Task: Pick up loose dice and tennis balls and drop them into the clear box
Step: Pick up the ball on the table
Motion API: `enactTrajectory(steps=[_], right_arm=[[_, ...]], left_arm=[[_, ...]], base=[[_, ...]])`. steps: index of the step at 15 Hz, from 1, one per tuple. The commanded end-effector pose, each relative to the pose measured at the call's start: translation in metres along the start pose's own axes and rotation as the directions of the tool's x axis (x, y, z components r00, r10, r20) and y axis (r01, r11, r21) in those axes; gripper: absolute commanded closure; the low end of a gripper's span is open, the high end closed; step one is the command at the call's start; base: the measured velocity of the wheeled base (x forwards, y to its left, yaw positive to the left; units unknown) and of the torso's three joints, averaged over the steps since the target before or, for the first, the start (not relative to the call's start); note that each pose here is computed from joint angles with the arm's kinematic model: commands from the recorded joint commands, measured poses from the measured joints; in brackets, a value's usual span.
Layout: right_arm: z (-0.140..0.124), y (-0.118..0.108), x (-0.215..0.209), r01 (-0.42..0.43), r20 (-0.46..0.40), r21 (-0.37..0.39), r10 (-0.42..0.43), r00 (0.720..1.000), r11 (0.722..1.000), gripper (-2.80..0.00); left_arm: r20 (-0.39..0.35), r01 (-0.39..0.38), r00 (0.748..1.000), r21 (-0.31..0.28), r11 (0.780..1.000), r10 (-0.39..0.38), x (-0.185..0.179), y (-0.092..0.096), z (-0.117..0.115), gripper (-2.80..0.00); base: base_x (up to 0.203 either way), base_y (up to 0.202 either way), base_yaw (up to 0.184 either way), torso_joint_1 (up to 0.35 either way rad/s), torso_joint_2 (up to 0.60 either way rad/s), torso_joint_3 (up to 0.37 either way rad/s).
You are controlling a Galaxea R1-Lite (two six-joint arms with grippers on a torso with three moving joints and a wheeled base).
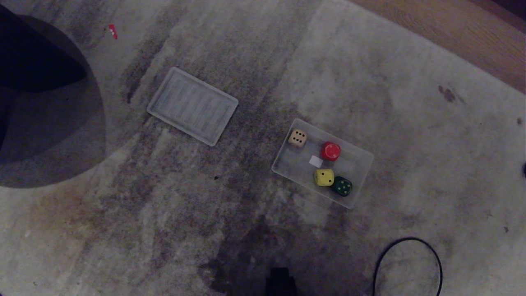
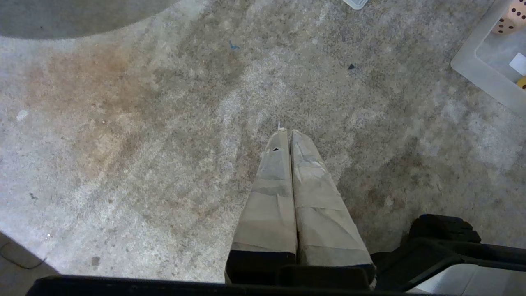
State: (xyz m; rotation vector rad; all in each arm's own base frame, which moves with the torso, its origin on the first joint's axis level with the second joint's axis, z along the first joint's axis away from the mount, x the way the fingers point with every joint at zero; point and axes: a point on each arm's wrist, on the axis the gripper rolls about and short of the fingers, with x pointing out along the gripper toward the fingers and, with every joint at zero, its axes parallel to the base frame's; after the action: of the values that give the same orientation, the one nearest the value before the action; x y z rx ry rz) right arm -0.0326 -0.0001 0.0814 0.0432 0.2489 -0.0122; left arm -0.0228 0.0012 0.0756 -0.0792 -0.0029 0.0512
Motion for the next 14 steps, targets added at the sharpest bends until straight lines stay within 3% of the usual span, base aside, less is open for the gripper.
enactTrajectory(steps=[1, 5, 7, 14], right_arm=[[-0.0035, -0.0003, 0.0034, 0.0, 0.129, 0.012, -0.002, 0.992, 1.0, 0.0], [-0.004, -0.0005, 0.0066, 0.009, 0.167, 0.018, -0.012, 0.986, 1.0, 0.0], [-0.0032, -0.0003, 0.0117, 0.005, 0.262, -0.018, 0.0, 0.965, 1.0, 0.0], [-0.0036, -0.0002, 0.0115, -0.019, 0.248, 0.008, 0.016, 0.969, 1.0, 0.0]], left_arm=[[-0.002, -0.001, 1.0, -0.001, 1.0, 0.001, 0.0002, 0.0, -0.0003, 0.0], [-0.001, -0.001, 1.0, -0.001, 1.0, 0.001, 0.0002, 0.0, -0.0002, 0.0], [-0.001, -0.001, 1.0, -0.001, 1.0, 0.001, 0.0002, 0.0, -0.0002, 0.0], [-0.001, -0.001, 1.0, -0.001, 1.0, 0.001, 0.0002, 0.0, -0.0002, 0.0]], base=[[0.0, 0.0, 0.0, 0.0, 0.0, 0.0], [0.0, 0.0, 0.0, 0.0, 0.0, 0.0], [0.0, 0.0, 0.0, 0.0, 0.0, 0.0], [0.0, 0.0, 0.0, 0.0, 0.0, 0.0]])
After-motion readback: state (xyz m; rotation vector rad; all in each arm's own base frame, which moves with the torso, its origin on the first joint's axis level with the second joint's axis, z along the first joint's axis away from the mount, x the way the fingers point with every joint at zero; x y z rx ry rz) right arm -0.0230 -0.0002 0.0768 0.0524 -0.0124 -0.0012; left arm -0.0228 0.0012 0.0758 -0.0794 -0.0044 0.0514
